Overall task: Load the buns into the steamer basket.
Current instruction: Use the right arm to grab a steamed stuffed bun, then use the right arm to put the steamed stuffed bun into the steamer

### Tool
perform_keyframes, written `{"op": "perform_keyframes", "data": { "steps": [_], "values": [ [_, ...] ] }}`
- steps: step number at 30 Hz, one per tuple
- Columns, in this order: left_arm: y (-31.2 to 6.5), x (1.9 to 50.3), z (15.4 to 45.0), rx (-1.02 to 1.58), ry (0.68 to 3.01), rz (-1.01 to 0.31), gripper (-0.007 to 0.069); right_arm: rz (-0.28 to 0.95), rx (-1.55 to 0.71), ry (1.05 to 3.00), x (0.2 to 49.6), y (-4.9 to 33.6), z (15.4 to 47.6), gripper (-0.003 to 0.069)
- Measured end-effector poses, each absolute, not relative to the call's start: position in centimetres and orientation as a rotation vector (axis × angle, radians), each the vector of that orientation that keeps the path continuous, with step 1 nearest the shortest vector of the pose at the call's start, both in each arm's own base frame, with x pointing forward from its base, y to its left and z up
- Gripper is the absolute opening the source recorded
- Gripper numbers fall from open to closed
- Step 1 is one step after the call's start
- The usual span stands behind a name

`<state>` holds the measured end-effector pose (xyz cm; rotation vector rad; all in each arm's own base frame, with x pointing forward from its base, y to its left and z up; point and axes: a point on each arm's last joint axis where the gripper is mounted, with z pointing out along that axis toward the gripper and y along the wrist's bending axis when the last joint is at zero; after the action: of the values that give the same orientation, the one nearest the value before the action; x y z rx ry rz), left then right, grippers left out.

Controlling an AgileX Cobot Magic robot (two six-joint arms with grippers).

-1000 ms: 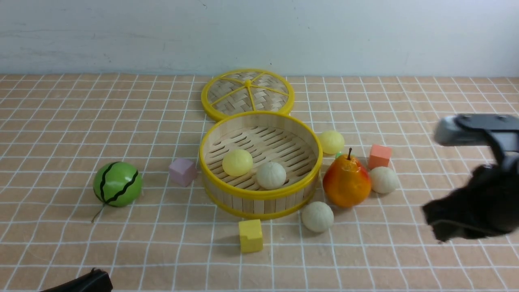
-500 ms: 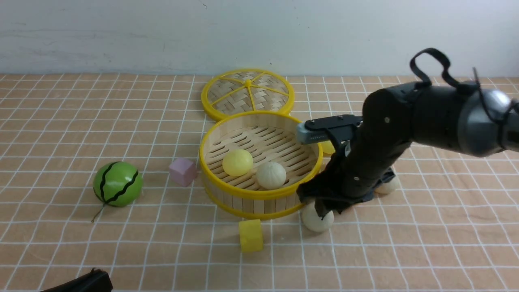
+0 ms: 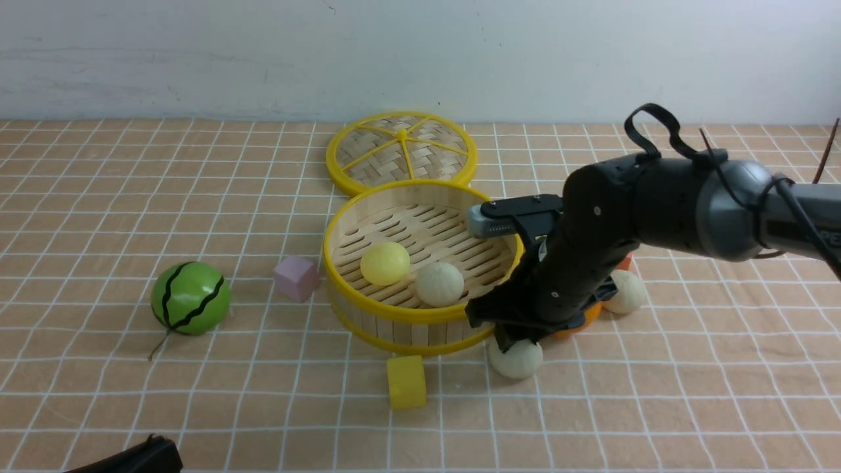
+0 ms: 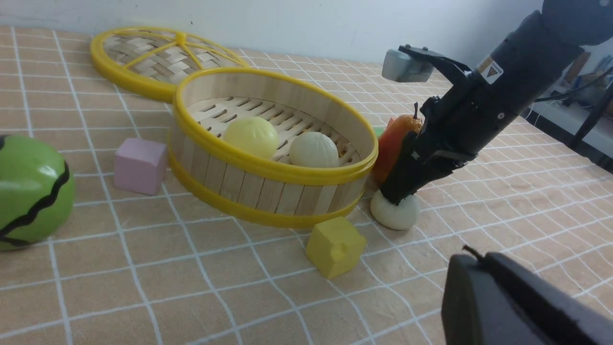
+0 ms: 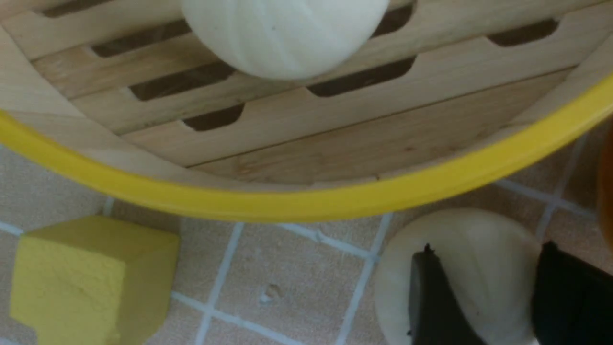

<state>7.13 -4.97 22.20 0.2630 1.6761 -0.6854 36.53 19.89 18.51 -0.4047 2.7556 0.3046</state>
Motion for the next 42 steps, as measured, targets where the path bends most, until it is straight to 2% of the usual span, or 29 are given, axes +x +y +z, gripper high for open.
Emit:
{"op": "perform_keyframes", "data": {
  "steps": [2, 4, 6, 7, 8, 9, 11, 12, 13, 16, 20, 22, 29, 35, 36, 37, 42],
  "values": [
    [-5.0, 7.1, 22.2, 0.263, 1.676, -0.685, -0.0003, 0.304, -0.405, 2.757, 36.5, 19.9, 18.5, 0.0245],
    [-5.0, 7.1, 22.2, 0.263, 1.676, -0.685, -0.0002, 0.300, -0.419, 2.764, 36.5, 19.9, 18.6, 0.0134],
    [-5.0, 7.1, 22.2, 0.263, 1.676, -0.685, -0.0003, 0.299, -0.424, 2.767, 36.4, 19.8, 18.8, 0.0089],
    [-5.0, 7.1, 22.2, 0.263, 1.676, -0.685, -0.0003, 0.304, -0.426, 2.772, 36.1, 19.8, 19.4, 0.0034],
    [-5.0, 7.1, 22.2, 0.263, 1.676, -0.685, -0.0003, 0.311, -0.430, 2.776, 35.8, 19.7, 20.3, 0.0012],
    [-5.0, 7.1, 22.2, 0.263, 1.676, -0.685, -0.0003, 0.313, -0.430, 2.773, 35.8, 19.7, 20.4, 0.0010],
    [-5.0, 7.1, 22.2, 0.263, 1.676, -0.685, 0.0000, 0.339, -0.439, 2.740, 35.2, 19.5, 23.9, 0.0010],
    [-5.0, 7.1, 22.2, 0.263, 1.676, -0.685, 0.0000, 0.342, -0.440, 2.735, 35.2, 19.5, 24.1, 0.0010],
    [-5.0, 7.1, 22.2, 0.263, 1.676, -0.685, 0.0002, 0.362, -0.444, 2.685, 35.2, 19.5, 26.3, 0.0010],
    [-5.0, 7.1, 22.2, 0.263, 1.676, -0.685, 0.0004, 0.381, -0.455, 2.583, 35.7, 19.7, 28.9, 0.0010],
    [-5.0, 7.1, 22.2, 0.263, 1.676, -0.685, 0.0008, 0.391, -0.440, 2.478, 37.4, 20.4, 29.4, 0.0010],
    [-5.0, 7.1, 22.2, 0.263, 1.676, -0.685, 0.0011, 0.386, -0.429, 2.450, 38.9, 21.1, 27.9, 0.0010],
    [-5.0, 7.1, 22.2, 0.263, 1.676, -0.685, 0.0018, 0.361, -0.328, 2.458, 42.1, 20.8, 23.4, 0.0034],
    [-5.0, 7.1, 22.2, 0.263, 1.676, -0.685, 0.0026, 0.364, -0.285, 2.474, 42.7, 20.7, 22.2, 0.0091],
    [-5.0, 7.1, 22.2, 0.263, 1.676, -0.685, 0.0028, 0.372, -0.275, 2.479, 42.7, 20.7, 22.1, 0.0145],
    [-5.0, 7.1, 22.2, 0.263, 1.676, -0.685, 0.0029, 0.377, -0.266, 2.485, 42.7, 20.7, 22.0, 0.0158],
    [-5.0, 7.1, 22.2, 0.263, 1.676, -0.685, 0.0033, 0.385, -0.259, 2.499, 42.6, 20.8, 22.3, 0.0349]
  ]
}}
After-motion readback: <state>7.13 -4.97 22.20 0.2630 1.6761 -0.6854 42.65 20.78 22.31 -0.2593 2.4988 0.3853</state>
